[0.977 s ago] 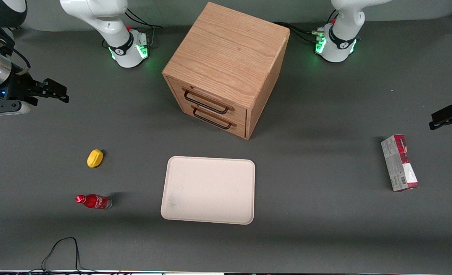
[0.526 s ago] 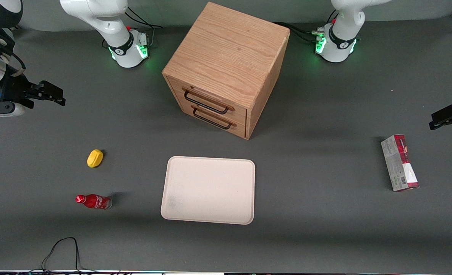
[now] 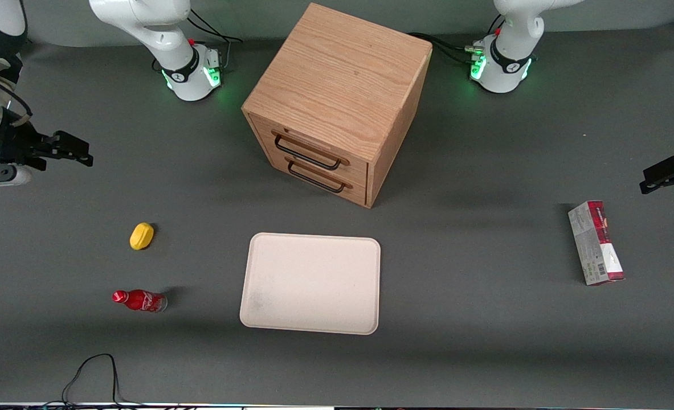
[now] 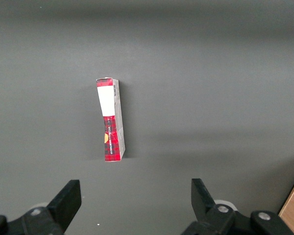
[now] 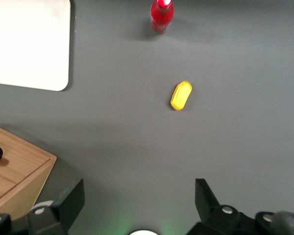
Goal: Place coke bottle on tray
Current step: 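Move the open right gripper down over the red Coca-Cola bottle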
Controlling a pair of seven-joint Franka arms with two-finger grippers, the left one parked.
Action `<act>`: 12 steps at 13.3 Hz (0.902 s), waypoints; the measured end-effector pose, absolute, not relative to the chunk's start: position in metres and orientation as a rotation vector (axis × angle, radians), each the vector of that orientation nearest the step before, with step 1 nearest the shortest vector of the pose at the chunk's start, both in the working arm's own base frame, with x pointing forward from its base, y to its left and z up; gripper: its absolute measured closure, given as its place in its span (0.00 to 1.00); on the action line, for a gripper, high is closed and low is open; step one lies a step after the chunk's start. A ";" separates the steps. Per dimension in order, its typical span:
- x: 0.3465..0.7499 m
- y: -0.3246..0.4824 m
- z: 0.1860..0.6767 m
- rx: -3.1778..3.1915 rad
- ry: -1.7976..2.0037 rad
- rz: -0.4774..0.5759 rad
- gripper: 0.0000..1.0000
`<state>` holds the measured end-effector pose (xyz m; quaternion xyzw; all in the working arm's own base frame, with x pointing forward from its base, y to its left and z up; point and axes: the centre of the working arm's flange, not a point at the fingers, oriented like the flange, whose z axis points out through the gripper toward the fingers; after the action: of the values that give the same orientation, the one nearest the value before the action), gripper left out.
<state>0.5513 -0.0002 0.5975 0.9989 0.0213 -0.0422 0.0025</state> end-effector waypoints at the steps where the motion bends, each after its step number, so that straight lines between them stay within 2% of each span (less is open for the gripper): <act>1: 0.565 -0.005 0.600 3.135 0.055 -0.118 0.00; 3: 0.611 -0.014 0.592 3.137 0.040 -0.127 0.00; 6: 0.674 -0.013 0.551 3.143 0.049 -0.150 0.00; 8: 0.691 -0.012 0.533 3.145 0.052 -0.163 0.00; 12: 0.696 -0.012 0.523 3.145 0.051 -0.183 0.00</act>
<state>0.6960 -0.0124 0.5227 0.9982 0.0163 -0.0582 -0.0046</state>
